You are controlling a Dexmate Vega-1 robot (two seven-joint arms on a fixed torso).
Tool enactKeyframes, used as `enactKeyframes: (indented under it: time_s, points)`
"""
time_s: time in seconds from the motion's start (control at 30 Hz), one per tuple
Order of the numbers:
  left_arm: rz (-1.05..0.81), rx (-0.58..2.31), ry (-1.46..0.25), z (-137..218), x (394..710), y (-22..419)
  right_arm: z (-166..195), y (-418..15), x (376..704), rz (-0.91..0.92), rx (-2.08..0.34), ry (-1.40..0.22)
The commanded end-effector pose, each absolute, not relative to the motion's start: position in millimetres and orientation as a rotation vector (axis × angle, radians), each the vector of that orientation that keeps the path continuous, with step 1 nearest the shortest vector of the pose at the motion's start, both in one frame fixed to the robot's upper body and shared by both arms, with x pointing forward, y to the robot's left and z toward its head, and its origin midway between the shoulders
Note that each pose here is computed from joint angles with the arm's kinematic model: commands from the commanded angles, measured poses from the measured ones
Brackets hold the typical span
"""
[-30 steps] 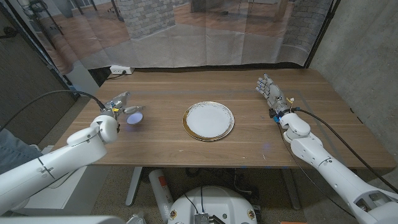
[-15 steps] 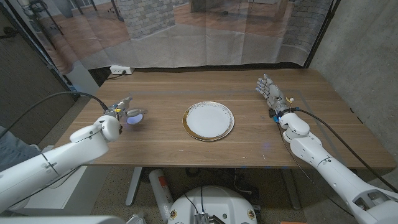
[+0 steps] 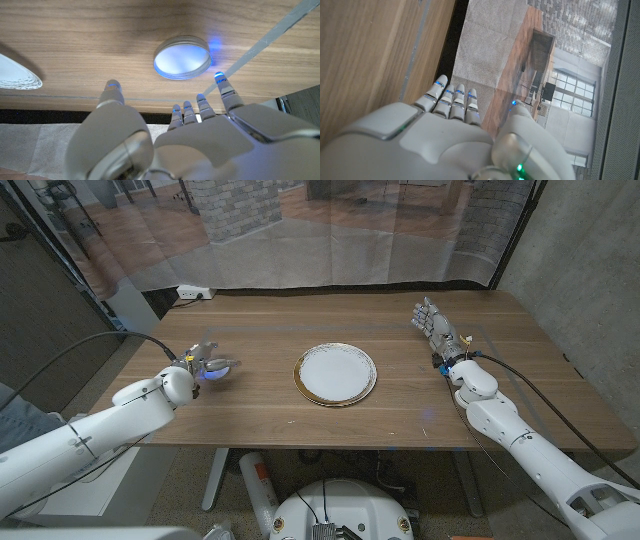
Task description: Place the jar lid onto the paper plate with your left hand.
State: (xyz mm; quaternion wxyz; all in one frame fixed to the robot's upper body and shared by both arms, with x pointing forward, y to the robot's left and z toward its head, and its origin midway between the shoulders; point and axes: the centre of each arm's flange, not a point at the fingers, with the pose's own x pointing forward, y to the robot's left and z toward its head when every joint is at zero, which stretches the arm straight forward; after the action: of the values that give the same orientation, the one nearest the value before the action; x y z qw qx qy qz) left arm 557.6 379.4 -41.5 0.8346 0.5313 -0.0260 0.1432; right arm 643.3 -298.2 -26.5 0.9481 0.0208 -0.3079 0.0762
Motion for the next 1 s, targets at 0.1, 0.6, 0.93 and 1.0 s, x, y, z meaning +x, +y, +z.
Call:
enactKeyframes:
  time_s: [0.1, 0.6, 0.93, 1.0]
  points:
    - [0.257, 1.063, -0.035, -48, 564, 385, -27, -296, 644, 0.155, 0.04, -0.619]
    - [0.255, 1.074, -0.004, -42, 568, 389, -32, -293, 646, 0.149, 0.046, -0.608]
    - [0.286, 1.186, 0.066, -35, 571, 380, -34, -291, 651, 0.152, 0.054, -0.602]
    - [0.29, 1.195, 0.074, -34, 572, 379, -35, -291, 652, 0.153, 0.056, -0.6]
